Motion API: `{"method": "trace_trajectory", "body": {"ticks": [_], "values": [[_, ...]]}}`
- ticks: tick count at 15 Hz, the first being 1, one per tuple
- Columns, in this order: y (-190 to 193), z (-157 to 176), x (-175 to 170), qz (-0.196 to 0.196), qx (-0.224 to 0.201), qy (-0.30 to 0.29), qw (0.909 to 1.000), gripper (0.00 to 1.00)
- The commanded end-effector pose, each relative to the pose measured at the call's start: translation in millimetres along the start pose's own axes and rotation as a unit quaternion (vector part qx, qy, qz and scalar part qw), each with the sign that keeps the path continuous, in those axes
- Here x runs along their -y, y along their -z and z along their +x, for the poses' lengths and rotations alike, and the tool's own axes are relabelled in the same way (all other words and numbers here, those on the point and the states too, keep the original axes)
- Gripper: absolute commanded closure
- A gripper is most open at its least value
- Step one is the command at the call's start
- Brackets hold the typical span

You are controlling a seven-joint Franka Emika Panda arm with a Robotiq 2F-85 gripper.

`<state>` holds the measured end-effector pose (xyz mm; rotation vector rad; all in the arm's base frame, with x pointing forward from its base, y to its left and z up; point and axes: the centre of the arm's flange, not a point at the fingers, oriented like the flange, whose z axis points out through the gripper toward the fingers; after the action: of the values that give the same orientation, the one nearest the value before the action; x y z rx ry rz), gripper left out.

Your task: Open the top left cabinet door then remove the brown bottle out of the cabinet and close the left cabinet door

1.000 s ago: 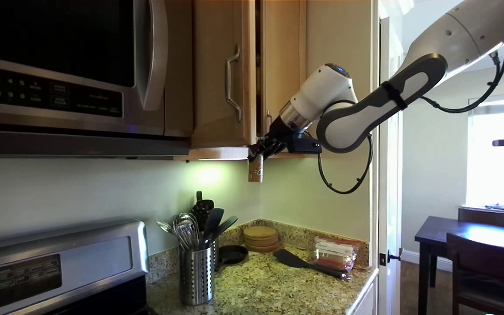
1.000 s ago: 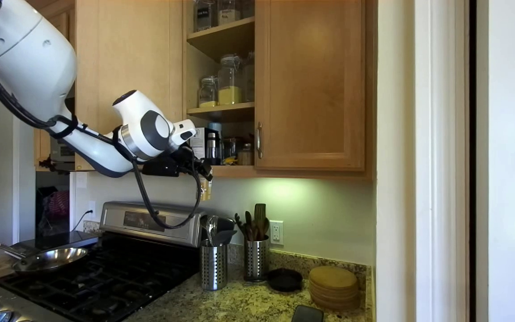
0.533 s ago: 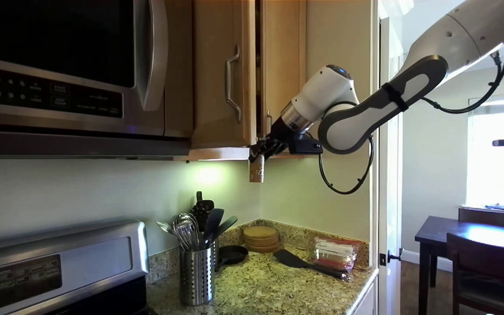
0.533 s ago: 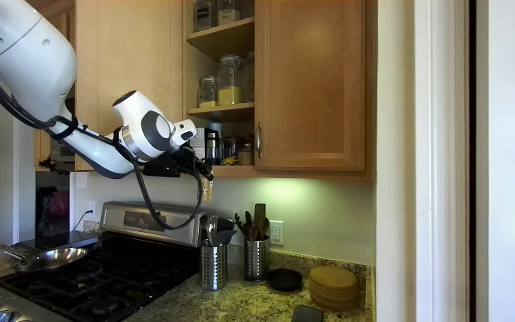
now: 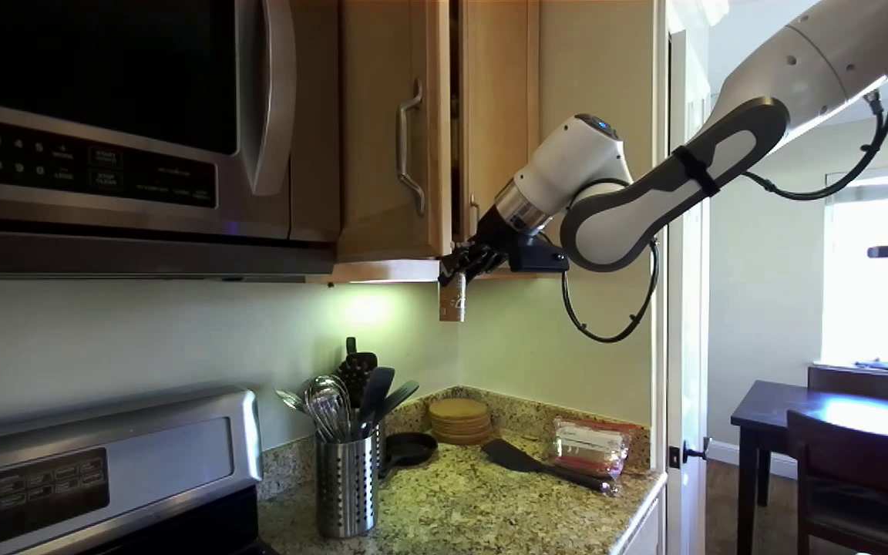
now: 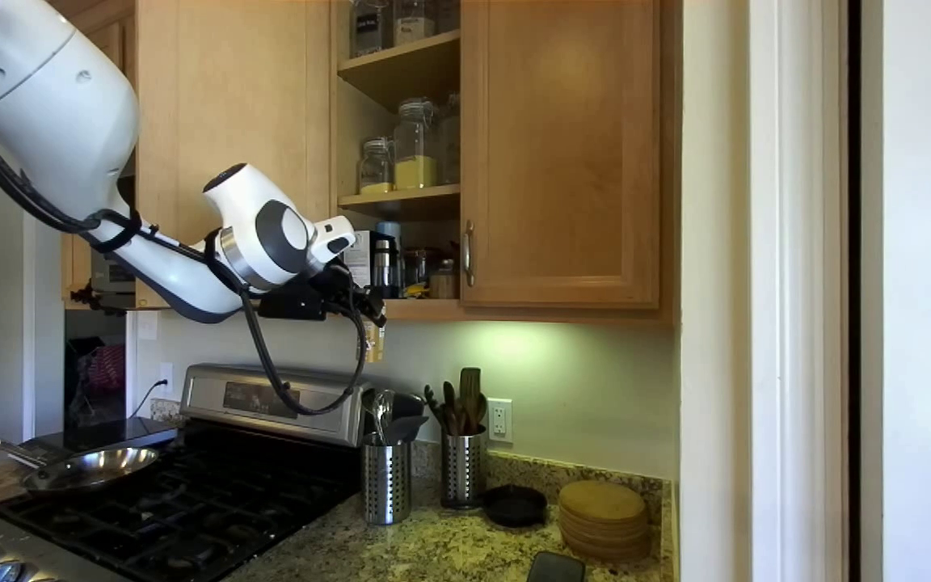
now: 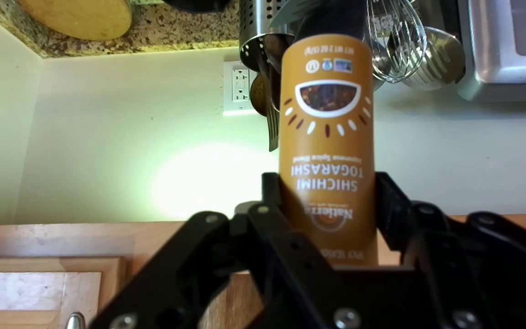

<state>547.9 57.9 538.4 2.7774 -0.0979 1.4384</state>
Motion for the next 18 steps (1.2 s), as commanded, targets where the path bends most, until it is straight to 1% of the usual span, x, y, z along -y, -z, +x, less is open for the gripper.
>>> {"method": "trace_trajectory", "body": {"ticks": [1,8,14,18], "values": [[0.0,0.0,0.0,0.0,0.0,0.0,1.0,0.73],[-6.2,-26.9,-5.0,-0.003,0.01,0.008,0.9999,0.73],[-25.0,-73.1,-8.9,-0.018,0.014,0.004,0.9997,0.73],[-38.5,-99.4,-8.9,-0.013,0.034,-0.014,0.9992,0.73]]}}
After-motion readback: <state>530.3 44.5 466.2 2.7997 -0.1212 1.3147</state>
